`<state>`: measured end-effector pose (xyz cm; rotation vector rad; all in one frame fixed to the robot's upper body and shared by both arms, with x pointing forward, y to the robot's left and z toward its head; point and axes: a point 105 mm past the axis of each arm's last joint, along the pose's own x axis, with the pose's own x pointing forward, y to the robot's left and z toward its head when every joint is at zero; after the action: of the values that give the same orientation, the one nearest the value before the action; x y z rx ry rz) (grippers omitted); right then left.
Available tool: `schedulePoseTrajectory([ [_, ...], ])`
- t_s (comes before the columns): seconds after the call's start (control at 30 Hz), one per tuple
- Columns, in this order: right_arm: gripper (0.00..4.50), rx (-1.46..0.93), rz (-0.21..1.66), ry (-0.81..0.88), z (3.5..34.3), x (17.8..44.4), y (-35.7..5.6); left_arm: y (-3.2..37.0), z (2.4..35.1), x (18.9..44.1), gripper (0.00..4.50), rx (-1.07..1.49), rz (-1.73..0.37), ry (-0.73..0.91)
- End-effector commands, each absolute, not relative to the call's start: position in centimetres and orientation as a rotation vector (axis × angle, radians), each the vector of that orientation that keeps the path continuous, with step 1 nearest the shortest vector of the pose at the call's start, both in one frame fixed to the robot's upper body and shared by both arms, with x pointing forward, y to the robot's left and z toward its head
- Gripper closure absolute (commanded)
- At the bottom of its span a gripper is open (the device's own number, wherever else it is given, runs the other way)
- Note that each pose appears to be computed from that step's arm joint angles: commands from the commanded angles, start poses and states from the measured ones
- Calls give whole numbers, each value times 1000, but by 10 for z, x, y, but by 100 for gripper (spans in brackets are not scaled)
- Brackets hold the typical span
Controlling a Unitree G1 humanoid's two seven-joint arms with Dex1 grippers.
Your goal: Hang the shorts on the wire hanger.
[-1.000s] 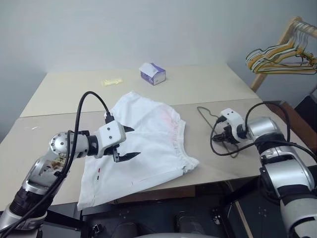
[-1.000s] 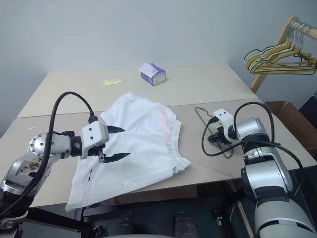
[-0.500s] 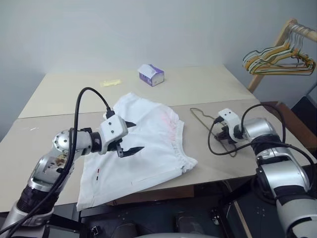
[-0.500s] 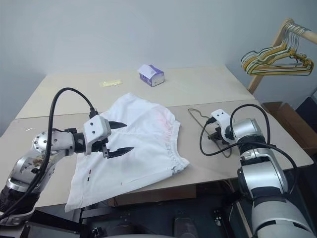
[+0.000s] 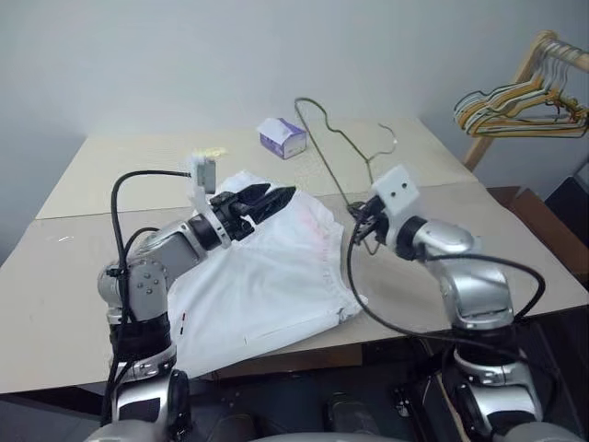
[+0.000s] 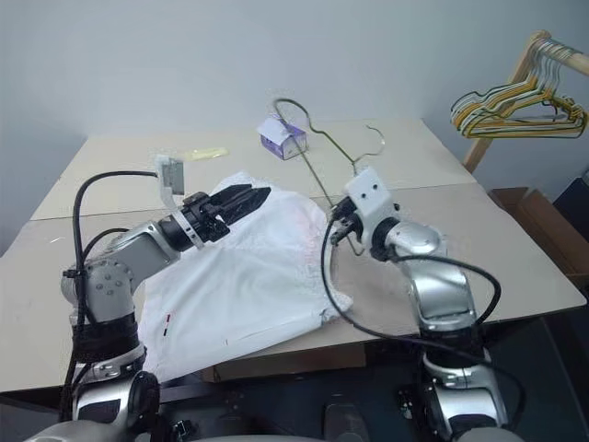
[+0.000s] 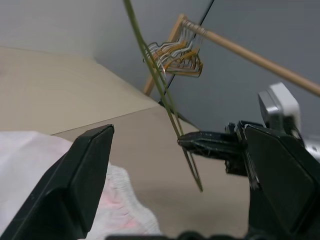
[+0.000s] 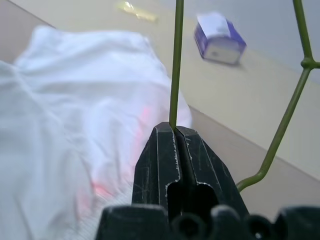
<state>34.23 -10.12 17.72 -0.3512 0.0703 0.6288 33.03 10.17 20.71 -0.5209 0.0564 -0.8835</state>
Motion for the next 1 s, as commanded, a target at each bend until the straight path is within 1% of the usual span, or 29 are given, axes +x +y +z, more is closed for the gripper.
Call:
schedulePoseTrajectory([
  [0.03, 449, -386, 673, -73, 200, 326, -82, 97, 228, 332, 0, -545, -902, 1],
  [0.23, 449, -432, 728, -139, 202, 311, -63, 93, 238, 333, 0, -579, -916, -35],
  [0.33, 449, -430, 732, -158, 205, 310, -61, 95, 240, 335, 0, -606, -907, -40],
  [0.4, 450, -441, 750, -173, 205, 308, -58, 97, 241, 337, 40, -630, -897, -45],
  [0.47, 450, -451, 762, -178, 203, 306, -56, 97, 242, 338, 95, -655, -891, -46],
  [0.6, 450, -472, 765, -173, 200, 306, -54, 96, 243, 340, 224, -706, -881, -39],
  [0.67, 450, -480, 767, -176, 199, 306, -52, 96, 244, 342, 300, -721, -873, -39],
  [0.7, 450, -493, 769, -179, 198, 305, -52, 95, 243, 343, 328, -718, -870, -32],
  [0.8, 450, -502, 765, -182, 197, 305, -52, 93, 241, 345, 435, -721, -866, -19],
  [0.83, 450, -501, 760, -184, 197, 305, -52, 92, 241, 346, 447, -730, -862, -14],
  [1.0, 450, -551, 708, -221, 198, 308, -53, 90, 234, 348, 447, -720, -845, 10],
])
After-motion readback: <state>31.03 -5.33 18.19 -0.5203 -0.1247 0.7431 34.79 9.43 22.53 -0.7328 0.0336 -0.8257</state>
